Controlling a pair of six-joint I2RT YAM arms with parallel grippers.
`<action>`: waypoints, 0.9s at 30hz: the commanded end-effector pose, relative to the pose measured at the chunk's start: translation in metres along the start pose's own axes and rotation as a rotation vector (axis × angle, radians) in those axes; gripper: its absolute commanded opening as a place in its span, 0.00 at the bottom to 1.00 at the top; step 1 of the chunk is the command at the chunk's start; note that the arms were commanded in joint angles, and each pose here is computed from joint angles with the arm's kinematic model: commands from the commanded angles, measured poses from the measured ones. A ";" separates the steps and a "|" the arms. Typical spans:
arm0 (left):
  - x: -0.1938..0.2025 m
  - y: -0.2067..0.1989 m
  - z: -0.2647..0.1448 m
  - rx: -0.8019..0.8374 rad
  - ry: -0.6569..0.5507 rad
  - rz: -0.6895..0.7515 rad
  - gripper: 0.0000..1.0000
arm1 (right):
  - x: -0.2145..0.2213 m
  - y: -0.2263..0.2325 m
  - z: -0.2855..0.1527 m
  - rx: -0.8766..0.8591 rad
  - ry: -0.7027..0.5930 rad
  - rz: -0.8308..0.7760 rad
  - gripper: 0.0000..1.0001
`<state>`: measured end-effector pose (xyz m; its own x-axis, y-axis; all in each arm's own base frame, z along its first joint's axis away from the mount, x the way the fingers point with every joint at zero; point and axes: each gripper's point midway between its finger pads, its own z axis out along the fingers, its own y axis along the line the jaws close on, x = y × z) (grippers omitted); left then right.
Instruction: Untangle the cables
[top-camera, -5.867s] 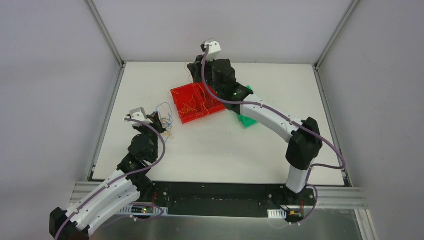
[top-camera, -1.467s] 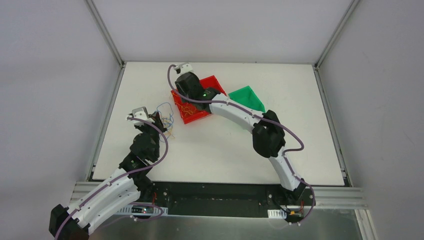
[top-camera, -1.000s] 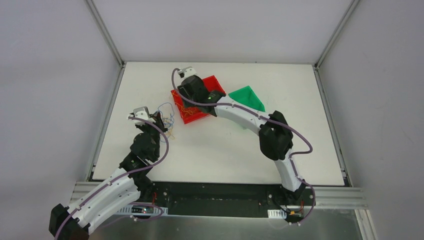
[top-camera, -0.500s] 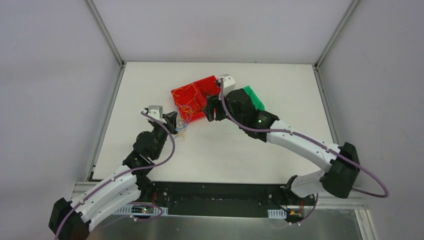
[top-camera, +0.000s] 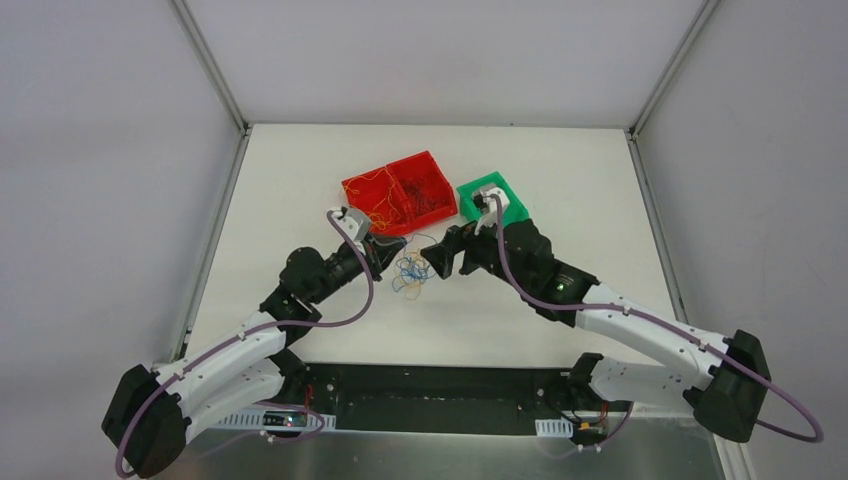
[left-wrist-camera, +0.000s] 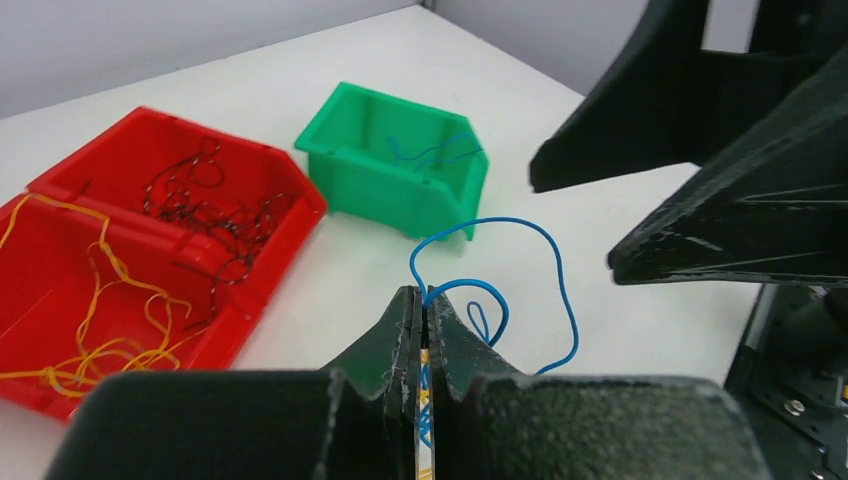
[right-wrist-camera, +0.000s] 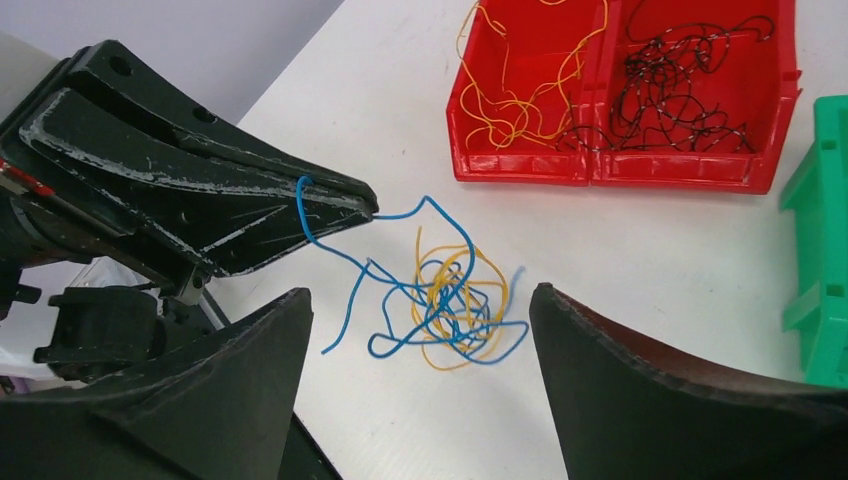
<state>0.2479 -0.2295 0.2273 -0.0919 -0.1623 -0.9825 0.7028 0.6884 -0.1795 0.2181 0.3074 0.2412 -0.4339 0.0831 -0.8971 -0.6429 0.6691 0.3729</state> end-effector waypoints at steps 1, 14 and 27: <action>-0.044 -0.037 0.002 0.191 -0.128 0.027 0.00 | -0.009 0.021 0.003 -0.094 -0.029 0.028 0.84; -0.043 -0.045 0.005 0.239 -0.134 0.013 0.00 | 0.030 0.050 0.027 -0.239 0.098 0.007 0.78; -0.045 -0.009 -0.001 0.030 -0.196 -0.036 0.77 | 0.018 0.030 0.025 -0.112 0.015 0.001 0.00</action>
<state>0.2317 -0.2514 0.2452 -0.0716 -0.2110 -0.9749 0.8086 0.5599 -0.1806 0.1914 0.3575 0.1980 -0.5182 -0.0460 -0.8540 -0.7333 0.5378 0.4160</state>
